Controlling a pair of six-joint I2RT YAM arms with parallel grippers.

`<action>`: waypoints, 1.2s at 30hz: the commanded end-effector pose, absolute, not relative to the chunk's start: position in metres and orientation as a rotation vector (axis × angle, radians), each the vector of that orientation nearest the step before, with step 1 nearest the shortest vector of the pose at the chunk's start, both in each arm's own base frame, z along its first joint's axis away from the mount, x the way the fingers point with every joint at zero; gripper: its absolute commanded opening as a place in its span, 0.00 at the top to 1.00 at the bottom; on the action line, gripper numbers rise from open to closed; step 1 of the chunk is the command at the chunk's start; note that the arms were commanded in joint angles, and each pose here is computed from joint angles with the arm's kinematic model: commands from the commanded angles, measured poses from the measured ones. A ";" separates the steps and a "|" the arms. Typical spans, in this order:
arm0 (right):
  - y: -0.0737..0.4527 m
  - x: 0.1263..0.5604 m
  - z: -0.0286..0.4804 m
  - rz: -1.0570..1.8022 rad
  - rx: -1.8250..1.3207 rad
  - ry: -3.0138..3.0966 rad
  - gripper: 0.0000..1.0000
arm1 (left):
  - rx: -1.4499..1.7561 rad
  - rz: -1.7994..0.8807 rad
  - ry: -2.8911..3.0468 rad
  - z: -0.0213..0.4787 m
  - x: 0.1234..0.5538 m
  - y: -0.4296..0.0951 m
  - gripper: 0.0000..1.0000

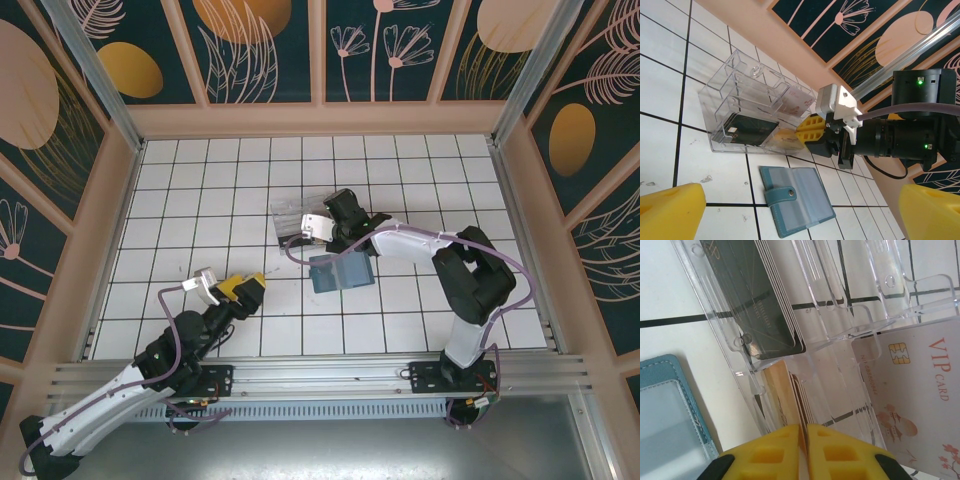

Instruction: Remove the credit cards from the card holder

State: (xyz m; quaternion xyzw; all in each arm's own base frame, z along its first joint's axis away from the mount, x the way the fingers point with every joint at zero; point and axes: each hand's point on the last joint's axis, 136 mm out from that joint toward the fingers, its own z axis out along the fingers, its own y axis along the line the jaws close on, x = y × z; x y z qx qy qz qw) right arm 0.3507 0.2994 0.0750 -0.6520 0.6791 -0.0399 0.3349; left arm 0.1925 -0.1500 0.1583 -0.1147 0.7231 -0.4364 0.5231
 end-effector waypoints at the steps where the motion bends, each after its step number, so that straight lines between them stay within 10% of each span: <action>1: 0.299 0.346 0.085 -0.069 -1.701 1.759 0.90 | -0.255 -0.955 1.804 0.129 0.194 -0.146 0.02; 36: 0.296 0.367 0.111 -0.126 -1.658 1.723 0.88 | -0.257 -0.955 1.800 0.129 0.194 -0.146 0.01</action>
